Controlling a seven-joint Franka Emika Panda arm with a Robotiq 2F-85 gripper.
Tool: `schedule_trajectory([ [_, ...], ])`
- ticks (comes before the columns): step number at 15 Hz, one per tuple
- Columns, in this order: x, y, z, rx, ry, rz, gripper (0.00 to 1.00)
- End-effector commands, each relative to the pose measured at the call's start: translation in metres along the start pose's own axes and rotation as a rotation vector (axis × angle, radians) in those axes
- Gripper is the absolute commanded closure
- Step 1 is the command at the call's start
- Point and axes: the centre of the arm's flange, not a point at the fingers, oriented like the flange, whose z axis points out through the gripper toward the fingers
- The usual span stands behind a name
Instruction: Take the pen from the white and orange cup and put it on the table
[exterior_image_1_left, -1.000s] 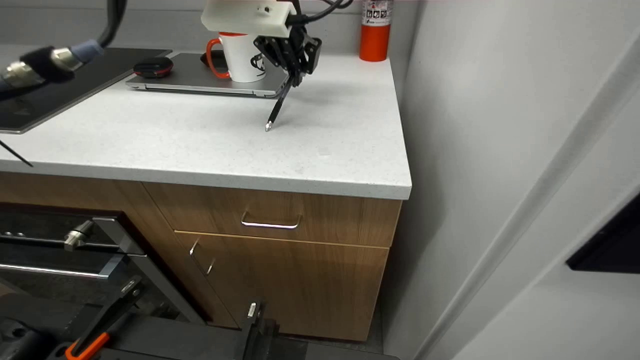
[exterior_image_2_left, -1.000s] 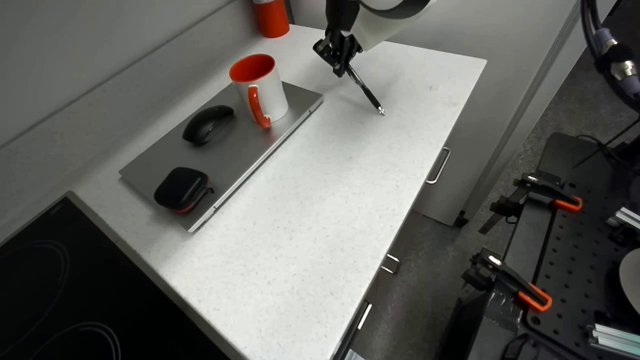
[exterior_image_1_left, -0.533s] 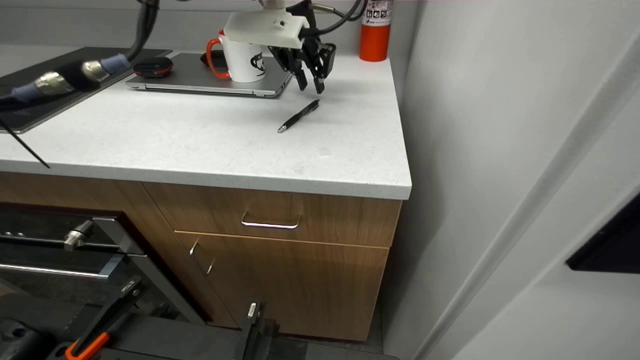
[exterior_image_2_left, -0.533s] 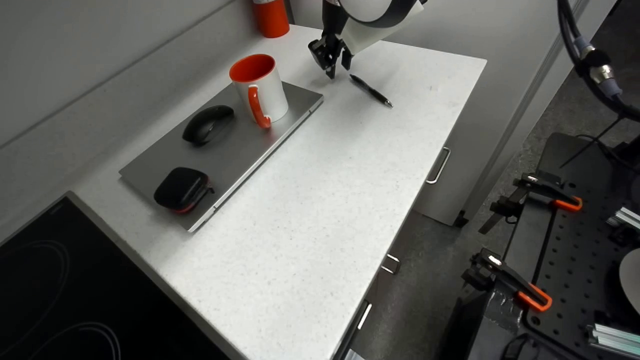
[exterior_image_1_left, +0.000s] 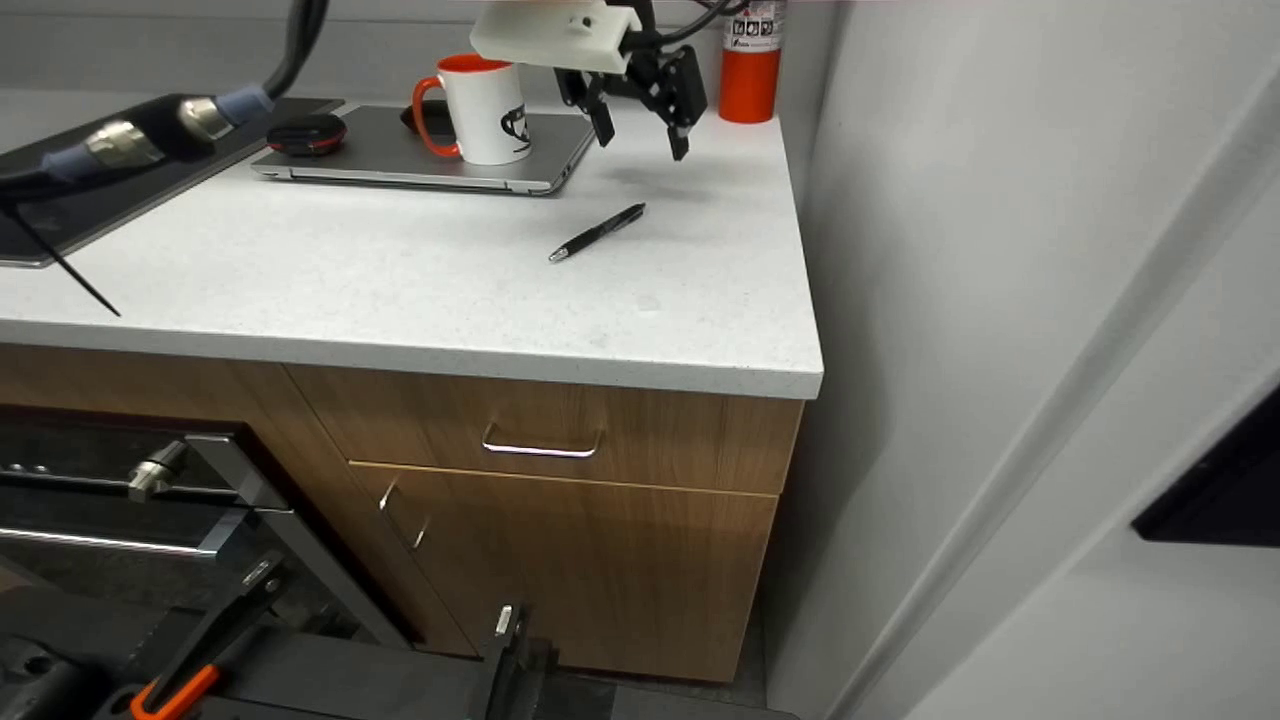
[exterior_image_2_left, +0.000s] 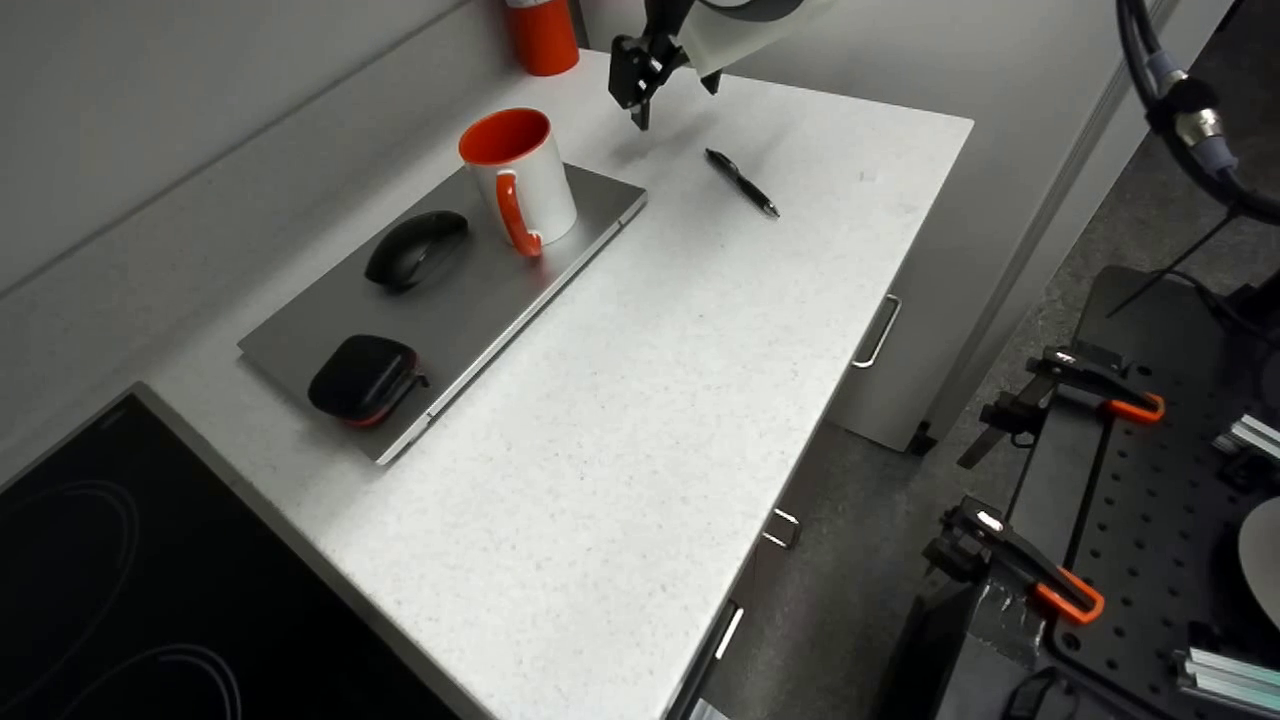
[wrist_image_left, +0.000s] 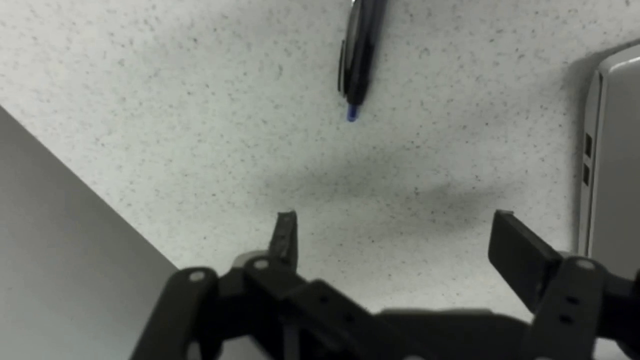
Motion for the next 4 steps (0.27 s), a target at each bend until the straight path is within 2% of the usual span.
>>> schedule_trajectory([
  [1,-0.0006,0.0000,0.0006,0.000,-0.002,0.000,0.00],
  [4,-0.0018,0.0002,0.0015,-0.001,-0.004,-0.001,0.00],
])
